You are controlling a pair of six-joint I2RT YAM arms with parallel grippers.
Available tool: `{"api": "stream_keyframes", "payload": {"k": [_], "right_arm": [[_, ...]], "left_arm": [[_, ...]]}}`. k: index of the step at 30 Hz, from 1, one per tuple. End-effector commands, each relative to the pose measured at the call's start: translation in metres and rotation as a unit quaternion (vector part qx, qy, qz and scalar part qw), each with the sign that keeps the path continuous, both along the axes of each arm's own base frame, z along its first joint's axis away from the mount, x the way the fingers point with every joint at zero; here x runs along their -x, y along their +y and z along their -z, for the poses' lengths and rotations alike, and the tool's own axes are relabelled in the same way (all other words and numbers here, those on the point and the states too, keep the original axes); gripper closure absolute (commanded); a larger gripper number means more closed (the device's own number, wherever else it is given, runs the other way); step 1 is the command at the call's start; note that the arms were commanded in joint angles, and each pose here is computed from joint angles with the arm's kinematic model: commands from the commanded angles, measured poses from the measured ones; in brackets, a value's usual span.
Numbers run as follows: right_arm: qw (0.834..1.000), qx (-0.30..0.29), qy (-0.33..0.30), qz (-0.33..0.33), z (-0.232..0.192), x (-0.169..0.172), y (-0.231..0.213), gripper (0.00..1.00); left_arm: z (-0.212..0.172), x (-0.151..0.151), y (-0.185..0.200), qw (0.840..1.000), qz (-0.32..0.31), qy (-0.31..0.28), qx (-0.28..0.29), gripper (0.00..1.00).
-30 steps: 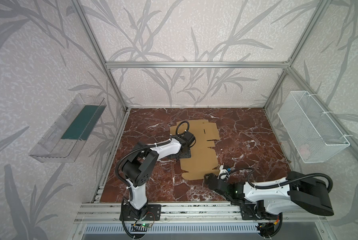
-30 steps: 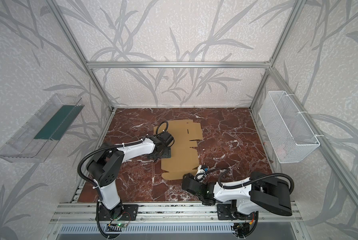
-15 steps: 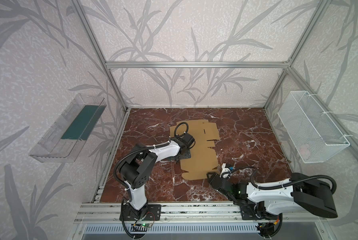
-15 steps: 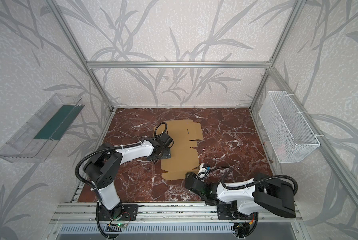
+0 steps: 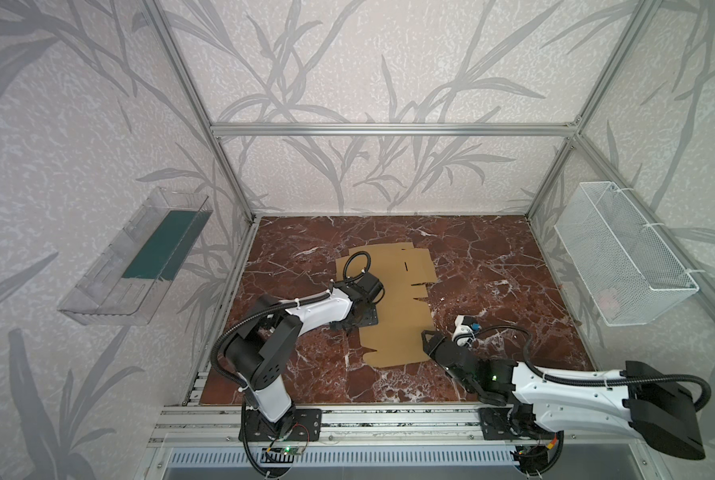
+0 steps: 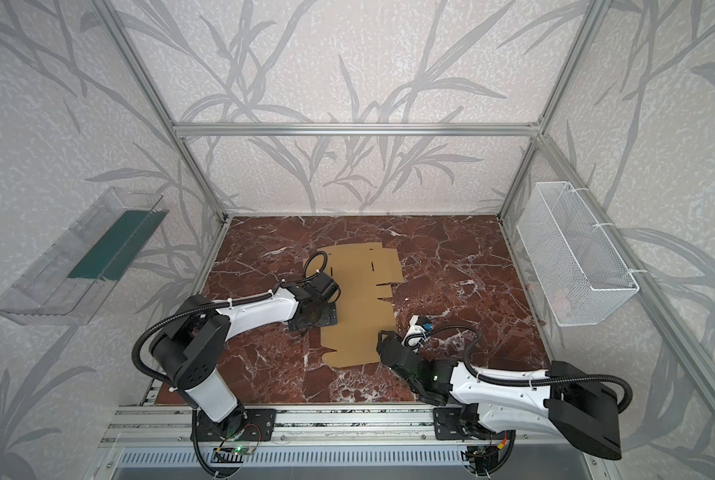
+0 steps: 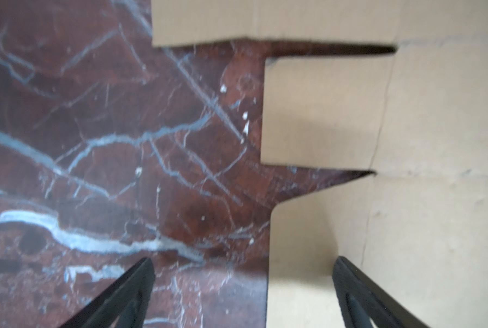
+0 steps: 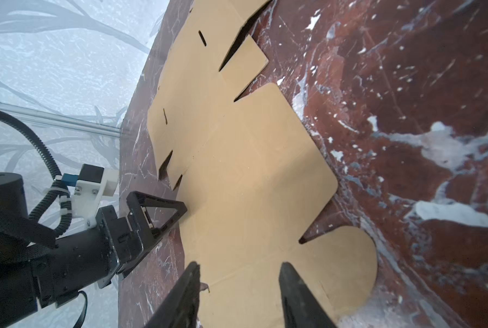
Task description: Fold the paper box
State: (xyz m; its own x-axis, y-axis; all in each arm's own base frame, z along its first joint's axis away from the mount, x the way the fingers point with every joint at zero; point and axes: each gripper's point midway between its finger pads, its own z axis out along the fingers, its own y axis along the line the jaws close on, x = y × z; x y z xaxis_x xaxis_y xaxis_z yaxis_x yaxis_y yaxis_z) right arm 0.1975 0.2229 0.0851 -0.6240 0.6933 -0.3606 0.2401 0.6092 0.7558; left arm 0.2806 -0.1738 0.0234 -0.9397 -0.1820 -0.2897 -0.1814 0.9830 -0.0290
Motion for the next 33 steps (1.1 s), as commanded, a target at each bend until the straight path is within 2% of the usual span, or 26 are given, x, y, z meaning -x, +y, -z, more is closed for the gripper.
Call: {"api": "stream_keyframes", "payload": {"k": [1,4,7,9,13,16,18,25,33], "right_arm": [[0.999,0.037,0.034,-0.020,0.020,0.011,-0.007,0.49],[0.997,0.027,0.060,-0.049,0.024,0.021,0.002,0.47],[0.996,0.018,0.072,-0.049,0.028,0.032,0.008,0.45],[0.996,0.022,0.071,-0.057,0.026,0.036,0.015,0.44],[0.995,0.030,0.084,-0.050,0.033,0.043,0.019,0.42],[0.994,0.027,0.095,-0.042,0.044,0.050,0.020,0.41],[0.994,0.023,0.096,-0.042,0.046,0.053,0.023,0.40],[0.994,0.011,0.101,-0.035,0.055,0.055,0.027,0.40],[0.995,0.017,0.094,-0.012,0.055,0.050,0.018,0.40]], "left_arm": [[-0.011,0.016,-0.005,0.999,-0.017,0.015,0.040,0.01],[-0.037,0.018,-0.004,0.998,-0.022,-0.009,0.057,0.01],[-0.067,0.003,0.005,0.998,-0.012,-0.059,0.032,0.01],[-0.081,-0.011,0.008,0.997,0.002,-0.072,0.012,0.01],[-0.096,-0.050,0.009,0.997,0.037,-0.056,-0.048,0.01],[-0.102,-0.082,0.017,0.991,0.048,-0.030,-0.123,0.01],[-0.100,-0.101,0.019,0.987,0.057,-0.013,-0.152,0.01],[-0.068,-0.145,0.024,0.983,0.061,0.018,-0.174,0.01],[-0.031,-0.157,0.032,0.979,0.054,0.045,-0.189,0.01]]}}
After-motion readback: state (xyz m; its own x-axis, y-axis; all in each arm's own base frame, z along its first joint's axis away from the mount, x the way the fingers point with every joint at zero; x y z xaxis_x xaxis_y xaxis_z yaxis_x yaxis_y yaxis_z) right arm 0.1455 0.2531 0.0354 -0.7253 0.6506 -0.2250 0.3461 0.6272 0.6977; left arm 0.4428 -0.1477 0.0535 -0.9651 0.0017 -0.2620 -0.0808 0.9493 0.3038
